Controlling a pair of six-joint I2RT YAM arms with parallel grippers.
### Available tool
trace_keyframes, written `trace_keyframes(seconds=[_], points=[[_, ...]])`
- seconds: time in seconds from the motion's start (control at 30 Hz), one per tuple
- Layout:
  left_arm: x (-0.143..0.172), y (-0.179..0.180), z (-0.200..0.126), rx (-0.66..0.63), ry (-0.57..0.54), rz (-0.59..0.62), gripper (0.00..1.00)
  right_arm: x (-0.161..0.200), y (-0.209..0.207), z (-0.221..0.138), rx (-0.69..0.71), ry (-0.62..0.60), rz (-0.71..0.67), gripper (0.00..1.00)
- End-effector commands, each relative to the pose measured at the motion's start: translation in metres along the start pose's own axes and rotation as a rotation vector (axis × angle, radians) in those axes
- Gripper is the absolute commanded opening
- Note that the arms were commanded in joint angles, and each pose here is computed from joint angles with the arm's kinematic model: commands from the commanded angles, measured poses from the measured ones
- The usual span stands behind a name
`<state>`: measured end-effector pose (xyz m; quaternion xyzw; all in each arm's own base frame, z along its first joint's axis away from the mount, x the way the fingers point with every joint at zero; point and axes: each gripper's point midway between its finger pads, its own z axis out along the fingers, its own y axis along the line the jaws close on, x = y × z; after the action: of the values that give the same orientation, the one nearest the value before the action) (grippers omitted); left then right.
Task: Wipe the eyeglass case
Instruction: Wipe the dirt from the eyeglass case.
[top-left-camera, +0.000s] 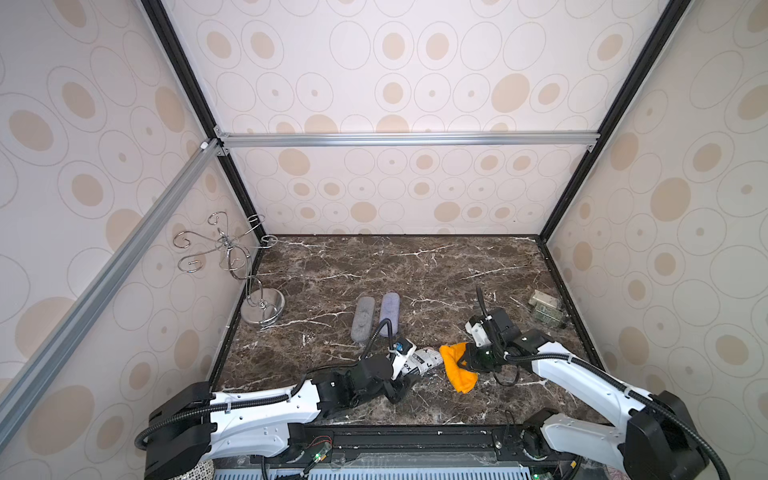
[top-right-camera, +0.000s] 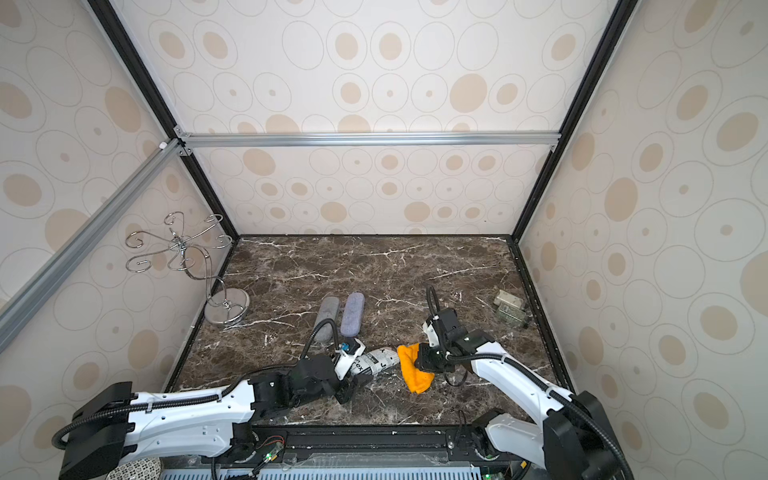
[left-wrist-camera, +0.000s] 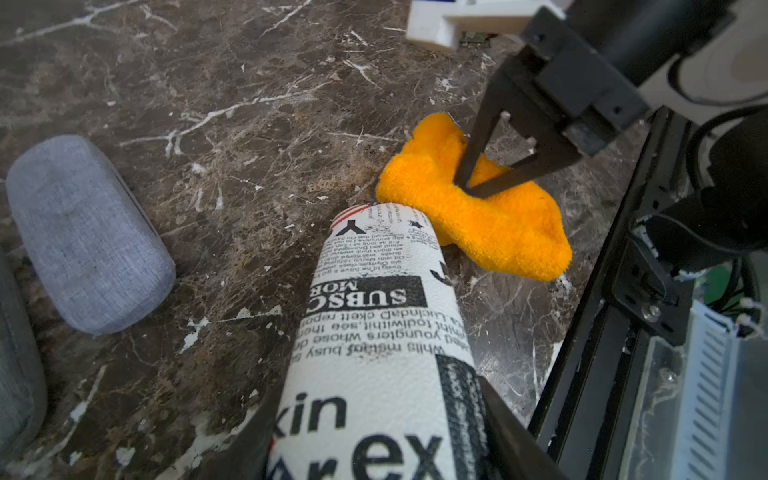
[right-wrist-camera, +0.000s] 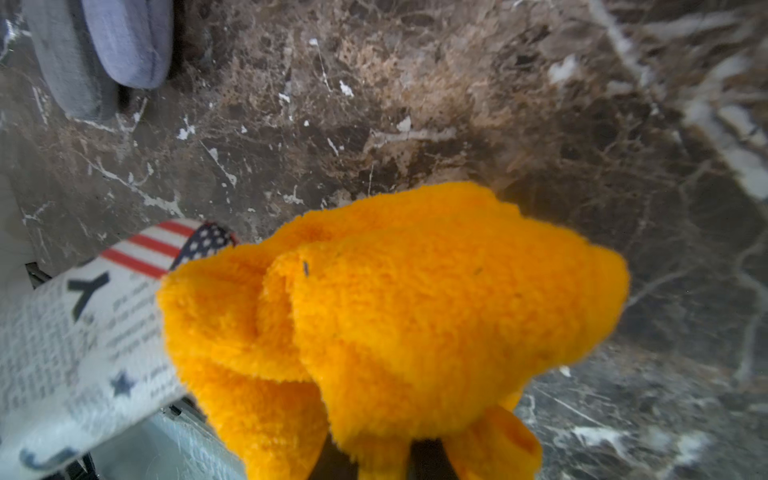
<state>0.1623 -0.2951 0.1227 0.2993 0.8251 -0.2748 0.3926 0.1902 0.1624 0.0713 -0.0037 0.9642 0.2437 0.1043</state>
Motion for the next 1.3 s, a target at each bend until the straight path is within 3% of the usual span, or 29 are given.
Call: trace_keyframes(seconds=[0.0,0.3,0.4,0.57,0.83,0.93,1.0,1.13,1.27], points=[[-0.04,-0.007,-0.003,0.058,-0.075,-0.241,0.44,0.005,0.005,-0.004,-0.035,-0.026,-0.002,0.0],[-0.071,0.009,-0.007,0.09,-0.149,-0.549,0.42,0.008,0.016,-0.01,0.003,-0.08,-0.084,0.0],[-0.08,0.008,-0.007,0.111,-0.163,-0.56,0.43,0.005,0.03,-0.012,-0.006,-0.102,-0.121,0.0],[-0.083,-0.01,0.005,0.212,-0.125,-0.588,0.43,-0.008,0.077,-0.023,-0.135,-0.198,-0.202,0.0],[-0.079,-0.01,0.013,0.217,-0.115,-0.6,0.4,-0.003,0.143,-0.038,-0.334,-0.255,-0.345,0.0],[-0.079,-0.015,0.013,0.242,-0.107,-0.594,0.4,-0.009,0.124,-0.028,-0.244,-0.273,-0.279,0.0],[-0.075,-0.011,0.013,0.215,-0.1,-0.584,0.4,-0.017,0.088,-0.023,-0.082,-0.293,-0.18,0.0],[-0.069,-0.006,0.01,0.192,-0.096,-0.572,0.4,-0.025,0.03,-0.029,0.113,-0.326,-0.033,0.0],[-0.064,-0.002,0.01,0.166,-0.079,-0.557,0.4,-0.027,0.02,-0.044,0.131,-0.34,-0.034,0.0]])
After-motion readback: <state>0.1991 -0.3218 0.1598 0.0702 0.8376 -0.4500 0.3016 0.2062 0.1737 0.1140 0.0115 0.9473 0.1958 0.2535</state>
